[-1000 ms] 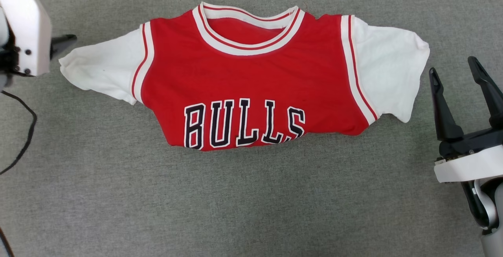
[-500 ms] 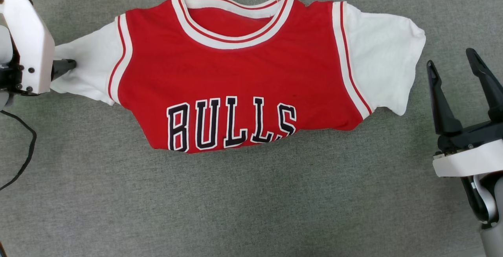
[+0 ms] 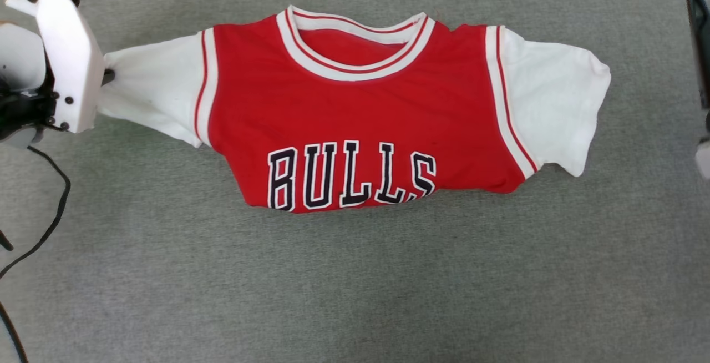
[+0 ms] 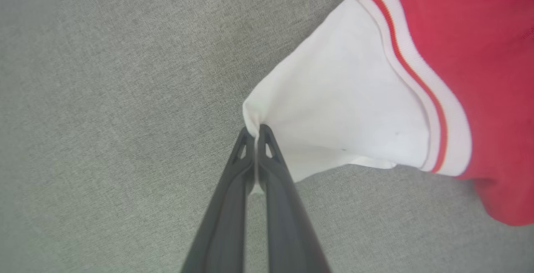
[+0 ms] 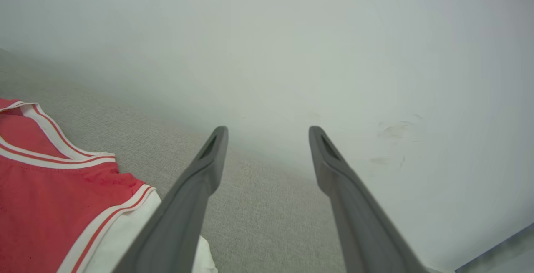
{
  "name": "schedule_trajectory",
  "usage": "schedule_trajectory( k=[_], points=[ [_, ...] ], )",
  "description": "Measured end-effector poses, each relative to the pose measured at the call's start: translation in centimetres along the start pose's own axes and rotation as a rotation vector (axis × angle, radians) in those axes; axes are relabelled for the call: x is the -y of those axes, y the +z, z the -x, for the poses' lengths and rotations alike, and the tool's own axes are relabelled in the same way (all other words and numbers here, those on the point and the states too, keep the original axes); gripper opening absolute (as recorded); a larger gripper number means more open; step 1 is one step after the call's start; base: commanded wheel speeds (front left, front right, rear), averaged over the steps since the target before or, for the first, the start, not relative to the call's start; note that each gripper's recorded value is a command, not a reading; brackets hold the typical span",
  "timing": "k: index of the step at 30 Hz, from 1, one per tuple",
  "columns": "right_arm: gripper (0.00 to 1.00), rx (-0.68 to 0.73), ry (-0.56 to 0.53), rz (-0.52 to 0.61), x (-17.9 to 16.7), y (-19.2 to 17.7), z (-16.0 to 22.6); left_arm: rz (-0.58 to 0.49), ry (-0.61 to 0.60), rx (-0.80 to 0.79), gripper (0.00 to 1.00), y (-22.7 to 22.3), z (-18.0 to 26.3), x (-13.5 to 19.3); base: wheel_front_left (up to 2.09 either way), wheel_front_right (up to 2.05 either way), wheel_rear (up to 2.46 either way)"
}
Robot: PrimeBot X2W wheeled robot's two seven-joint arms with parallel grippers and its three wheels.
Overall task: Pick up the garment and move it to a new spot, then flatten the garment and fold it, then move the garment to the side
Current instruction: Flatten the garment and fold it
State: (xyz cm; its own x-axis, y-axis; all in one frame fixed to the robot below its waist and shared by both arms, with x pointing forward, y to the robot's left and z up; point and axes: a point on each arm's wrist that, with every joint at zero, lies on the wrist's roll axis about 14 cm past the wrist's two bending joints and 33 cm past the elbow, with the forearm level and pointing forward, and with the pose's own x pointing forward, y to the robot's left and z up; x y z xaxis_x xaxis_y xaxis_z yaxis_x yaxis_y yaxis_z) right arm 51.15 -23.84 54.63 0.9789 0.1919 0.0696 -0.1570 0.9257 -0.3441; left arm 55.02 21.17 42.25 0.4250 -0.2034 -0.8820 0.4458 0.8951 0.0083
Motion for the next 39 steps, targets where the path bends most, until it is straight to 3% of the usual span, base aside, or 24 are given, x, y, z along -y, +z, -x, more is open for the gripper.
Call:
schedule_trajectory(
  k=[5,12,20,25,35,36,37,39],
  points=[
    [1.00,-0.132,0.115,-0.006,-0.6,1.1,-3.1,-0.032,0.000,0.062,0.00,1.0,1.4,0.4,0.00,0.00,0.00],
    [1.00,-0.627,0.296,-0.032,-2.4,-4.5,-3.4,-0.074,-0.016,0.092,0.00,1.5,1.5,1.4,0.00,0.00,0.00],
    [1.00,-1.107,0.383,-0.061,-2.8,-10.2,-1.2,-0.090,-0.016,0.102,0.00,1.5,0.9,1.3,0.00,0.00,0.00],
    [1.00,-1.248,0.429,-0.104,-5.0,-13.0,-0.6,-0.096,-0.024,0.114,0.00,1.7,0.4,1.3,0.00,0.00,0.00],
    [1.00,-1.322,0.498,-0.135,-8.4,-17.0,-0.3,-0.098,-0.036,0.096,0.00,0.9,-1.3,1.2,0.00,0.00,0.00],
    [0.42,-1.310,0.498,-0.137,-8.4,-17.0,-0.4,-0.097,-0.037,0.095,0.00,0.8,-1.4,1.2,0.00,0.00,0.00],
    [0.00,-1.293,0.498,-0.137,-8.4,-16.8,-0.5,-0.097,-0.036,0.096,0.00,0.8,-1.4,1.2,0.00,0.00,0.00],
    [0.00,-1.253,0.498,-0.149,-8.5,-16.2,-0.8,-0.096,-0.035,0.100,0.00,0.8,-1.2,1.3,0.00,0.00,0.00]
  ],
)
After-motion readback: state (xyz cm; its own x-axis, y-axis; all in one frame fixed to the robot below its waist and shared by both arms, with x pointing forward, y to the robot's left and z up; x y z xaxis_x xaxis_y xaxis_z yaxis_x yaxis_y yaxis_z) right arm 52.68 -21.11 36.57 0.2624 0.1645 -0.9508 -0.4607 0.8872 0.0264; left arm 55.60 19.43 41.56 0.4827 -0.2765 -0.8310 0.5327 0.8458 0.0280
